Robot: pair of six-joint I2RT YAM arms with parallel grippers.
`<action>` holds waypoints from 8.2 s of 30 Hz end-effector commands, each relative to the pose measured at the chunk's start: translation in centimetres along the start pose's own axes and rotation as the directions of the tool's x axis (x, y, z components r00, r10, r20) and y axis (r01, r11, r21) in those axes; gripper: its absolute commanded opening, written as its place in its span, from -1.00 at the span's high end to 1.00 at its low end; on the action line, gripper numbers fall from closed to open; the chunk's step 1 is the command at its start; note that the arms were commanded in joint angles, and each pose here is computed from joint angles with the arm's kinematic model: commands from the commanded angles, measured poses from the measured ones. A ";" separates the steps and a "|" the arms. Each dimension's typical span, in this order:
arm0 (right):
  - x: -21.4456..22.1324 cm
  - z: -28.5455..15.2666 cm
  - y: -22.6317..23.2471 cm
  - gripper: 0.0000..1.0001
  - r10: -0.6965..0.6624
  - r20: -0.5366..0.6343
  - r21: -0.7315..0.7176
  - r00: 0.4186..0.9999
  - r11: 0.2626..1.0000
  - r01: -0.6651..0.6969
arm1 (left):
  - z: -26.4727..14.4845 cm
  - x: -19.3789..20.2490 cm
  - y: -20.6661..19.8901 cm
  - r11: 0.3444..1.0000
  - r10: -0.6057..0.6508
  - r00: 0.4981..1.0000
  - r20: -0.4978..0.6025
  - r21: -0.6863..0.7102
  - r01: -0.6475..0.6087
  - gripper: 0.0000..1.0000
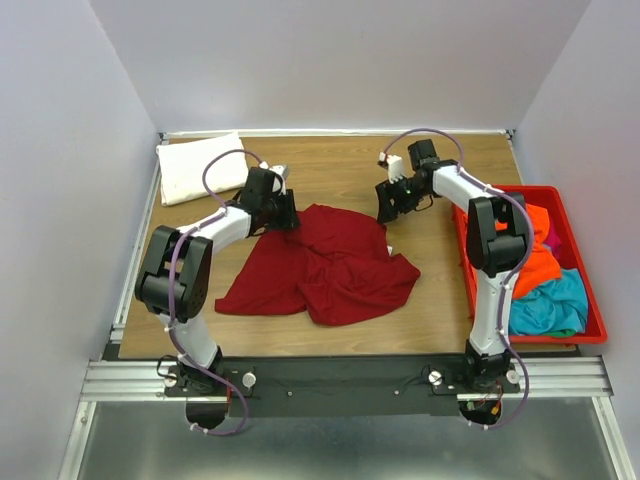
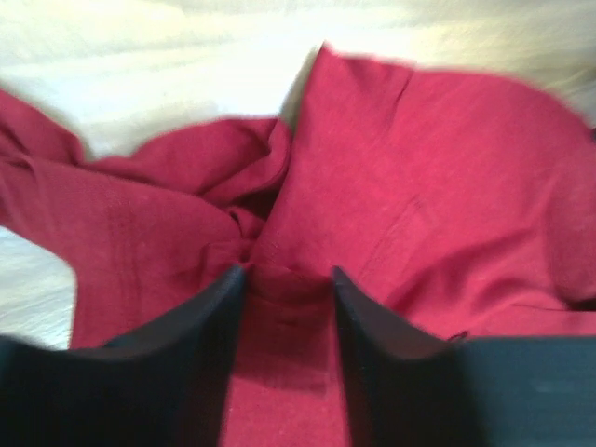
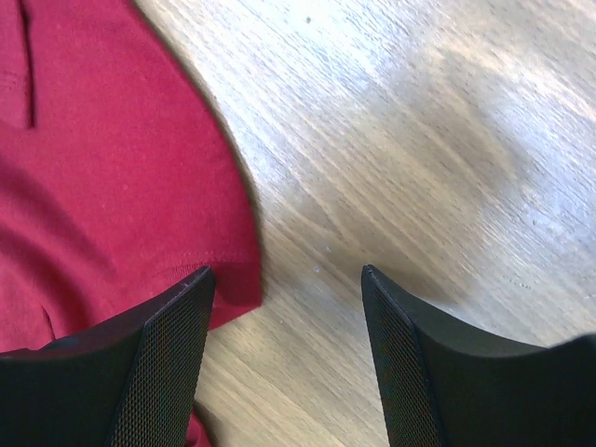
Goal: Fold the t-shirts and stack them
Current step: Flatten the tshirt out
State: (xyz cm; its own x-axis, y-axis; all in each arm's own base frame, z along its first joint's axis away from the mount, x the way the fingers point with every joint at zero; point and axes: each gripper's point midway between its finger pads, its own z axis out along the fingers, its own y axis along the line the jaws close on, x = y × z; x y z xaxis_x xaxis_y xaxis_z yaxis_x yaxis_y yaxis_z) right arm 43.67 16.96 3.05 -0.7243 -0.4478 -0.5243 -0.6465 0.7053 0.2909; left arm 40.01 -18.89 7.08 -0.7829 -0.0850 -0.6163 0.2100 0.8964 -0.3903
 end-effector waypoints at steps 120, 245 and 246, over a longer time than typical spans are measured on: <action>-5.0 0.9 12.5 0.99 -0.278 -0.003 -0.004 0.961 0.961 0.278 | -23.6 -5.3 -1.0 0.925 0.378 0.706 0.599 -0.204 -0.321 -0.57; 2.9 -0.3 -7.2 0.03 0.020 -0.098 0.244 0.995 0.970 0.004 | -9.3 8.5 7.8 0.877 -0.465 0.876 0.125 -0.067 0.475 0.03; 3.0 -0.4 -7.1 0.03 0.020 -0.099 0.245 0.995 0.970 0.004 | -9.8 7.7 8.5 0.873 -0.466 0.870 0.160 -0.078 0.482 0.03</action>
State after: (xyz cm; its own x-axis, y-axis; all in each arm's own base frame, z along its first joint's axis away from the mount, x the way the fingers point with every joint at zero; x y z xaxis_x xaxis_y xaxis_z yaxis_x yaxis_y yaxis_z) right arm 49.18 11.40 2.26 -0.6968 -0.4775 -0.5352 -0.5802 0.8140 0.0291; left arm 29.40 -10.07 4.30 -0.7418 -0.5024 -0.4442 -0.1728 0.7832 -0.5973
